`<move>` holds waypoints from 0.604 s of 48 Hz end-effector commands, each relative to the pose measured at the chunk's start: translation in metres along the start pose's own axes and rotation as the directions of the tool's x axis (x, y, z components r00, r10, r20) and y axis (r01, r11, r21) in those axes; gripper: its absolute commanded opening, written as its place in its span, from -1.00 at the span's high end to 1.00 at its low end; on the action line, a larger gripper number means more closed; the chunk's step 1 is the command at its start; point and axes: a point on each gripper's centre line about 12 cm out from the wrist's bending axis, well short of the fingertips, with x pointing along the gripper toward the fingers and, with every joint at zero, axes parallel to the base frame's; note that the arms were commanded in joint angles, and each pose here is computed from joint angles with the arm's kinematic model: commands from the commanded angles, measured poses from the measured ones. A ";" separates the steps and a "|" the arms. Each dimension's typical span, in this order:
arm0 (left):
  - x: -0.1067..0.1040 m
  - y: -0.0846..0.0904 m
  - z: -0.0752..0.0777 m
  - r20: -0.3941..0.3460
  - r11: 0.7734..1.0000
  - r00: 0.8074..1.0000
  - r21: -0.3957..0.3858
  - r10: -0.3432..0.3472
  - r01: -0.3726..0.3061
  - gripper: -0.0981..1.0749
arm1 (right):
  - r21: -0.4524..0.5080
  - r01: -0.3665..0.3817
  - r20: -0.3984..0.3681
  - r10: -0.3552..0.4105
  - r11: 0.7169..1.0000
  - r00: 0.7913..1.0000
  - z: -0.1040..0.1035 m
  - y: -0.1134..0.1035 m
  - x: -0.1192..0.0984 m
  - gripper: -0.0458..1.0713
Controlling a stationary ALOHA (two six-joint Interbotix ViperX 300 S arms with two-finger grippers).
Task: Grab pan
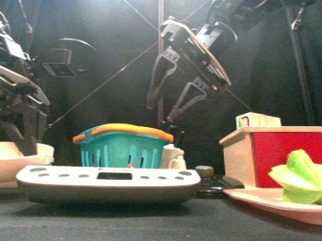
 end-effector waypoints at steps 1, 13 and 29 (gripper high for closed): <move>-0.010 -0.001 0.006 0.051 1.000 0.999 -0.020 -0.012 0.013 0.01 | 0.027 -0.037 0.034 0.036 0.999 0.999 0.016 0.004 -0.015 -0.72; -0.017 0.000 0.002 0.080 0.999 0.997 -0.034 -0.021 0.024 0.01 | 0.026 -0.034 0.028 0.033 0.999 0.999 0.014 0.004 -0.013 -0.72; -0.018 -0.002 0.006 0.106 0.998 0.994 -0.045 -0.032 0.037 0.01 | 0.039 -0.023 0.013 0.023 0.999 1.000 0.012 0.001 -0.012 -0.72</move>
